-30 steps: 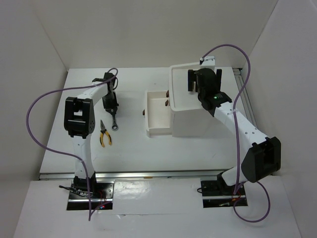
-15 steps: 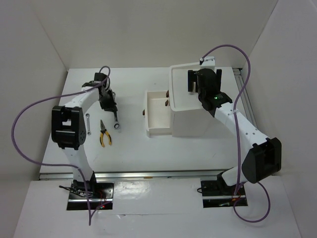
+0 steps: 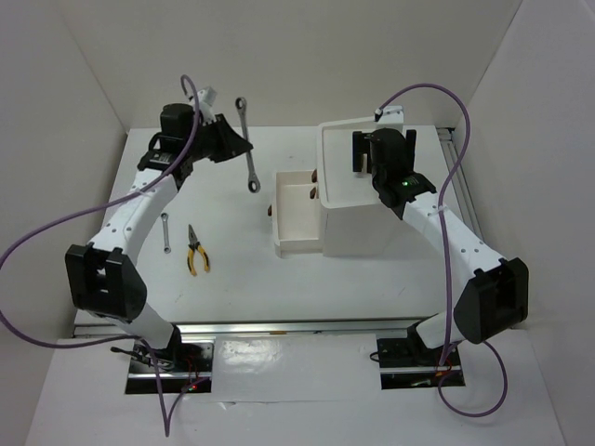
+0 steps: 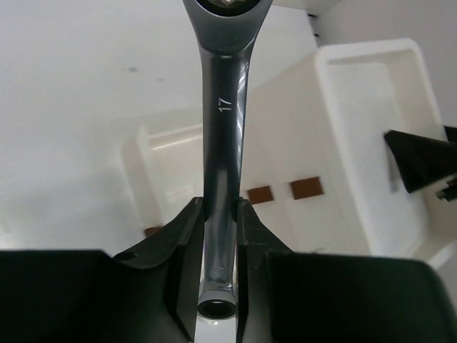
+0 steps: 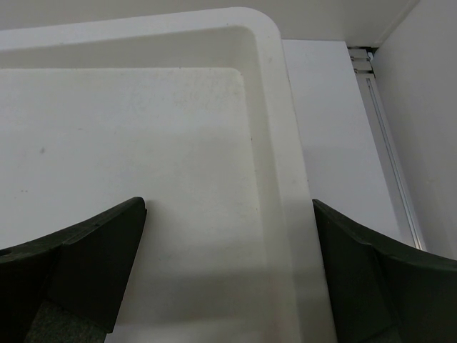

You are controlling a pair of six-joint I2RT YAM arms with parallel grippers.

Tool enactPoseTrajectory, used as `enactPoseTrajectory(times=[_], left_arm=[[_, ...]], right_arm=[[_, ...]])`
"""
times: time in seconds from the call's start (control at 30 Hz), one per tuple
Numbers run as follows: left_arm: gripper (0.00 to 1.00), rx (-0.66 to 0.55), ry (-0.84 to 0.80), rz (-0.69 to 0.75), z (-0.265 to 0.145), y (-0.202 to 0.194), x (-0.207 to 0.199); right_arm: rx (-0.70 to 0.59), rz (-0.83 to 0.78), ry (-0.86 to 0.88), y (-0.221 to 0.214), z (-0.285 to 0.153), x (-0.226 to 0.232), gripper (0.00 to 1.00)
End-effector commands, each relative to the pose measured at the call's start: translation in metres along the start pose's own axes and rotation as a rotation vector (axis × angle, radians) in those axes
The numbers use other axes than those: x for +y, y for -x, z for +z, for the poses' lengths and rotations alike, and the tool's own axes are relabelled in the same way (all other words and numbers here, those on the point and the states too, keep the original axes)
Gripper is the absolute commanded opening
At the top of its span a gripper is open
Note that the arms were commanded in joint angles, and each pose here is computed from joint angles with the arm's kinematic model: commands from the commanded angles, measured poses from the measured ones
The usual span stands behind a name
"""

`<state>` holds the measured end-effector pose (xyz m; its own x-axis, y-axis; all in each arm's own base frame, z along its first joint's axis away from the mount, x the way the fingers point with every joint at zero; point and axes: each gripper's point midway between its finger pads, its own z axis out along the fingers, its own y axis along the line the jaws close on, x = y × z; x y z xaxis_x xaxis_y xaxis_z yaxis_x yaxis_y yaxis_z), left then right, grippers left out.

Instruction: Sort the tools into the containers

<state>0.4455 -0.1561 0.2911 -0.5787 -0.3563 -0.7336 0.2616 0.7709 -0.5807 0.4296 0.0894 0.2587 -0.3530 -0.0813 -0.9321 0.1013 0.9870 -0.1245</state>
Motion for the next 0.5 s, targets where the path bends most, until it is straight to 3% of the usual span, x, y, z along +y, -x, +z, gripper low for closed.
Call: enactPoseTrajectory(times=[0.0, 0.23, 0.47], left_arm=[[0.00, -0.071, -0.217, 0.116, 0.014, 0.021, -0.067], [0.00, 0.022, -0.275, 0.078, 0.071, -0.028, -0.063], [0.00, 0.115, -0.286, 0.142, 0.129, -0.082, -0.071]], right_arm=[[0.402, -0.098, 0.284, -0.127, -0.026, 0.071, 1.00], [0.388, -0.097, 0.266, -0.123, -0.026, 0.068, 1.00], [0.396, -0.101, 0.265, -0.126, -0.025, 0.068, 1.00]])
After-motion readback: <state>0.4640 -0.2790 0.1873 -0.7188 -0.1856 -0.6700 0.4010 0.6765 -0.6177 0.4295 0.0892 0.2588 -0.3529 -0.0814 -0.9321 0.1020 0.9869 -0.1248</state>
